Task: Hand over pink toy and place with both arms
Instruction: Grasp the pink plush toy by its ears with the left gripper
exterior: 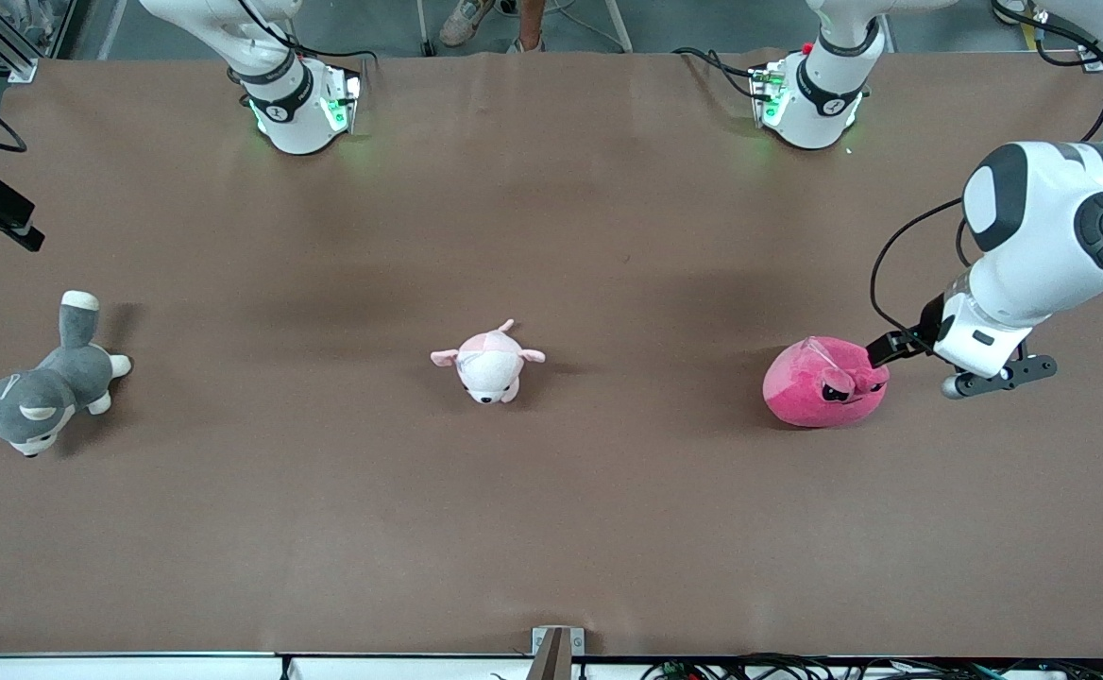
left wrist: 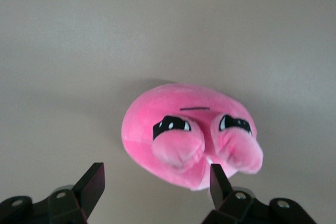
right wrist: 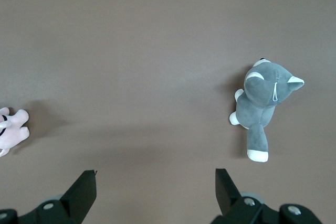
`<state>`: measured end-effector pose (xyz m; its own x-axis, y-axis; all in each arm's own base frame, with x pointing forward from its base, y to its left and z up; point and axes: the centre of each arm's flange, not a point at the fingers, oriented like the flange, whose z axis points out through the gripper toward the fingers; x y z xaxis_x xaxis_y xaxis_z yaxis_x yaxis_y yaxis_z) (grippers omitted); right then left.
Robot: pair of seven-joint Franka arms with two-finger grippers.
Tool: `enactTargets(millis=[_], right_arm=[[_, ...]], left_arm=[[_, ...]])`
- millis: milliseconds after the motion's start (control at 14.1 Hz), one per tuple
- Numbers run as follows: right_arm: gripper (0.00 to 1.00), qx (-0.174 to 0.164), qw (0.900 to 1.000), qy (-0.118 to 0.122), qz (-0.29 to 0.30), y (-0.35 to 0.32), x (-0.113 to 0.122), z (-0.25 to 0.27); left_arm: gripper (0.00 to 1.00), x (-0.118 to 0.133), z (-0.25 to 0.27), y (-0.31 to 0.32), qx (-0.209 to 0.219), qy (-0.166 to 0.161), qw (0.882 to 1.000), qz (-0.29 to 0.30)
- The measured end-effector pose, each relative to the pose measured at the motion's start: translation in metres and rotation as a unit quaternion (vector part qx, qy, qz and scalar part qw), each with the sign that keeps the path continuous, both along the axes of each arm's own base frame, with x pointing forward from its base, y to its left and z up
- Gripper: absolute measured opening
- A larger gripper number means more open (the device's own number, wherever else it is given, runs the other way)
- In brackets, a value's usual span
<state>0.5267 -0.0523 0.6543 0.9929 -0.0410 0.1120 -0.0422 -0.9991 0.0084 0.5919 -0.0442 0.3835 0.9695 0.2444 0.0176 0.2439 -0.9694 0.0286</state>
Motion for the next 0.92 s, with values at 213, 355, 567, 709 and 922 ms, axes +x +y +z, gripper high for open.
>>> enactTargets(millis=[213,355,567,709,922], right_arm=[[1.00,0.000,1.000,0.000,0.000,0.000,0.000,0.000],[1.00,0.000,1.000,0.000,0.000,0.000,0.000,0.000],[1.00,0.000,1.000,0.000,0.000,0.000,0.000,0.000],[1.00,0.000,1.000,0.000,0.000,0.000,0.000,0.000],[1.00,0.000,1.000,0.000,0.000,0.000,0.000,0.000]], left_arm=[[0.85,0.005,-0.015,-0.003,-0.002,-0.003,1.000,0.007],[0.84,0.006,-0.023,-0.004,-0.003,0.002,1.000,0.008],[0.80,0.006,-0.029,-0.004,-0.003,0.007,1.000,0.008],[0.70,0.006,-0.030,-0.004,-0.003,0.007,1.000,0.008],[0.58,0.006,-0.031,-0.004,-0.003,0.008,1.000,0.008]])
